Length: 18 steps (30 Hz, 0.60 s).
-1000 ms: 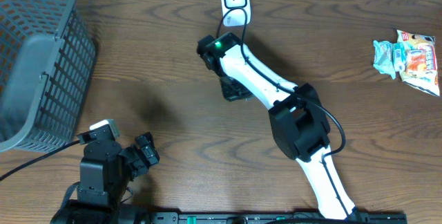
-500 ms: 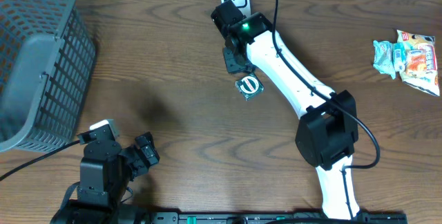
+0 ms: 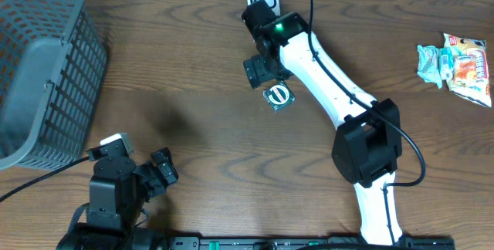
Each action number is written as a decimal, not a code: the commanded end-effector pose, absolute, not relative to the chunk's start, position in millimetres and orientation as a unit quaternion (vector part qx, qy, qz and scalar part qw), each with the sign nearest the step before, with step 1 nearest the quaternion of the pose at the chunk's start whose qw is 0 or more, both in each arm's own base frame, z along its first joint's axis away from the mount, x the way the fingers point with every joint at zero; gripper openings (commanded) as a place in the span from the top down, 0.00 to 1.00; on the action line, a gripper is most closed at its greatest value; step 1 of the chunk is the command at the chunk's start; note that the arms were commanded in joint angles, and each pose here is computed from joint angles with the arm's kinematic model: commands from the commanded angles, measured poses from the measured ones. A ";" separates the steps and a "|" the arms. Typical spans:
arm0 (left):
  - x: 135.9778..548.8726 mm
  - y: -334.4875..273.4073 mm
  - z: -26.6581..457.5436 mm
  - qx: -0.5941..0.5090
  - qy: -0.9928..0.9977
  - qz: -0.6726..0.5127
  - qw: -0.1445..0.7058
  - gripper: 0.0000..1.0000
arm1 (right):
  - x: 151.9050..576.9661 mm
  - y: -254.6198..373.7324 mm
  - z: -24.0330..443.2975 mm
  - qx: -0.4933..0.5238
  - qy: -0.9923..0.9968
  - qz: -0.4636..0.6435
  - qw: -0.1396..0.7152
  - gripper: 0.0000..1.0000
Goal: Scan the item barcode
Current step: 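Lift the Zam-Buk box up toward the scanner face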
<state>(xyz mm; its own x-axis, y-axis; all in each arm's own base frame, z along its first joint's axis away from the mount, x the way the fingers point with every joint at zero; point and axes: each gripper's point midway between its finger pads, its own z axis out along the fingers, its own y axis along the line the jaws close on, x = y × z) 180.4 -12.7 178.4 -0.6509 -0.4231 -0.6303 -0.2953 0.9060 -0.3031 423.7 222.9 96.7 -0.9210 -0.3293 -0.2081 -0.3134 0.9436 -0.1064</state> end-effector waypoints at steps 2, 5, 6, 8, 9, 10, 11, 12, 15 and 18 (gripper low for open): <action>180.0 -11.8 179.7 -0.199 0.903 -0.086 0.370 0.02 | 417.5 219.7 66.4 -0.339 0.938 -0.025 0.072 0.01; 180.0 -11.8 179.7 -0.199 0.903 -0.086 0.370 0.02 | 409.7 230.9 55.5 -0.337 0.939 0.031 0.060 0.01; 180.0 -11.8 179.7 -0.199 0.903 -0.086 0.370 0.02 | 406.2 236.0 53.8 -0.320 0.944 0.054 0.054 0.01; 180.0 -11.8 179.7 -0.199 0.903 -0.086 0.370 0.02 | 406.6 244.1 54.4 -0.275 0.956 0.083 0.055 0.01; 180.0 -11.8 179.7 -0.199 0.903 -0.086 0.370 0.02 | 410.1 245.5 54.8 -0.244 0.964 0.086 0.060 0.01; 180.0 -11.8 179.7 -0.199 0.903 -0.086 0.370 0.02 | 415.6 247.0 55.6 -0.218 0.969 0.087 0.069 0.01; 180.0 -11.8 179.7 -0.199 0.903 -0.086 0.370 0.03 | 422.6 248.7 56.7 -0.185 0.975 0.089 0.082 0.01; 180.0 -11.8 179.7 -0.199 0.903 -0.086 0.370 0.02 | 429.3 249.4 57.9 -0.146 0.981 0.090 0.093 0.01; 180.0 -11.8 179.7 -0.199 0.903 -0.086 0.370 0.02 | 440.2 244.3 58.8 -0.012 0.991 0.083 0.106 0.08; 180.0 -11.8 179.7 -0.199 0.903 -0.086 0.370 0.03 | 442.7 228.4 57.4 0.092 0.988 0.048 0.113 0.04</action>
<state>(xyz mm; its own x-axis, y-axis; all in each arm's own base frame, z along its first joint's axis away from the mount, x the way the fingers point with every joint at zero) 180.4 -12.7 178.4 -0.6508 -0.4234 -0.6302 -0.2956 0.9059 -0.3034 438.3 244.6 61.7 -0.9657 -0.1220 -0.2290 -0.1553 0.9788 0.1337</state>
